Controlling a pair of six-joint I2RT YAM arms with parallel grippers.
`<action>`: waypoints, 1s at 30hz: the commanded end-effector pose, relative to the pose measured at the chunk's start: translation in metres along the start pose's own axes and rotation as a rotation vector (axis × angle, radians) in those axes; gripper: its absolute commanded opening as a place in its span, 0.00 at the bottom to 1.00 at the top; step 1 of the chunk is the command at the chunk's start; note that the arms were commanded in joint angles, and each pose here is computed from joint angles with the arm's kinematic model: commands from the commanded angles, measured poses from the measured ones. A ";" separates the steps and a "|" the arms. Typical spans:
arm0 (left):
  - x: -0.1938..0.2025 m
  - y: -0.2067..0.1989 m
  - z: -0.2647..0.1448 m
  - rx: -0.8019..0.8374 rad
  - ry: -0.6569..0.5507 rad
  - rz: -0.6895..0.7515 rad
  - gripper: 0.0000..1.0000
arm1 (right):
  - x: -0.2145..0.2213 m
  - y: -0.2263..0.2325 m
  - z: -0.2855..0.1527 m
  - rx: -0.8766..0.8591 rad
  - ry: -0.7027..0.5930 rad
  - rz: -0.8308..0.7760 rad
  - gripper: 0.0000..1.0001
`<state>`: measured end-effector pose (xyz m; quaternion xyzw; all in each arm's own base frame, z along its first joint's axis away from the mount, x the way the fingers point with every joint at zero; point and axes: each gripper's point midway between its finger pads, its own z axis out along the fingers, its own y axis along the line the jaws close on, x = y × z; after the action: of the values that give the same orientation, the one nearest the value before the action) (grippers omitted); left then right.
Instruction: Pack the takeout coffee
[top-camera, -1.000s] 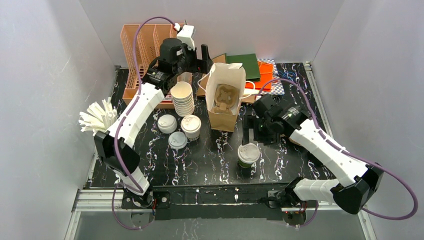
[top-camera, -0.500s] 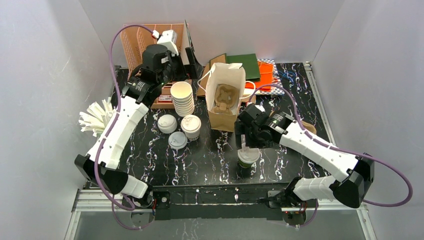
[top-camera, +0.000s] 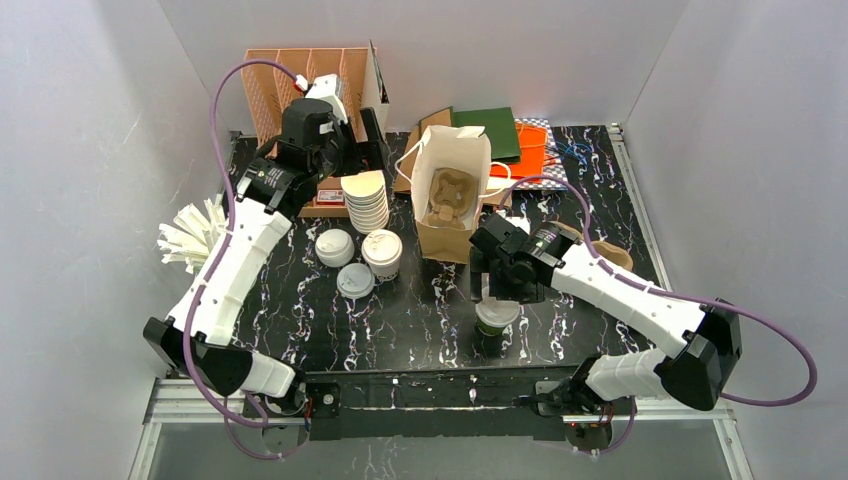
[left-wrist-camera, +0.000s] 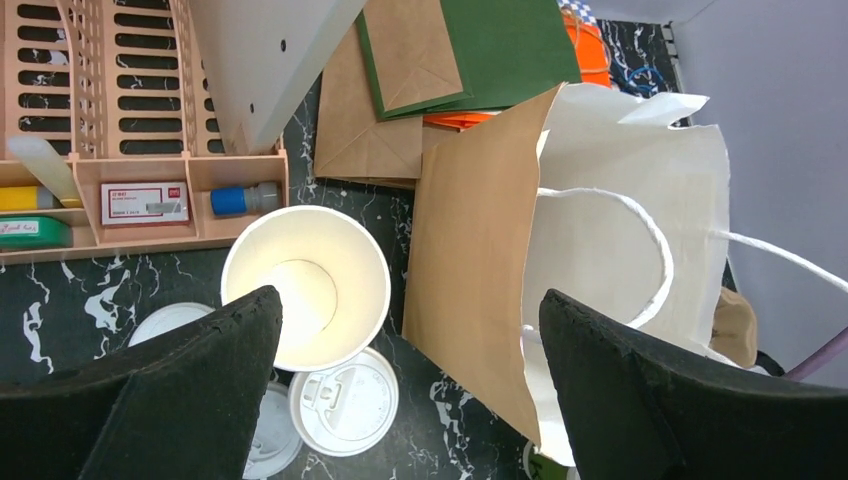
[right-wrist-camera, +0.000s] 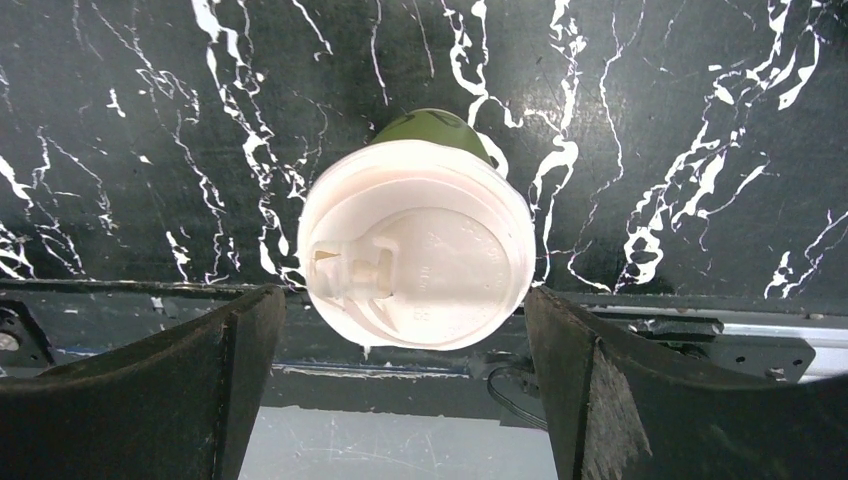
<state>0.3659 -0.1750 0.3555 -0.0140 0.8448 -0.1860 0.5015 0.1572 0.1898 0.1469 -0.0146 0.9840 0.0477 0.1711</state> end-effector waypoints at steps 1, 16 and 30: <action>0.003 0.001 -0.003 0.001 0.037 0.032 0.98 | 0.008 -0.011 0.003 0.055 0.019 0.023 0.98; 0.019 -0.022 0.005 0.136 0.136 0.079 0.98 | 0.015 -0.011 0.019 0.060 0.039 0.001 0.98; 0.021 -0.030 0.016 0.171 0.187 0.112 0.98 | 0.004 -0.006 0.004 0.026 0.001 -0.002 0.82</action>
<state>0.3686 -0.2104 0.3298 0.0749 0.8729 -0.2211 0.4285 0.1489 0.1813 0.1282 -0.0111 0.9881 0.0277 0.1507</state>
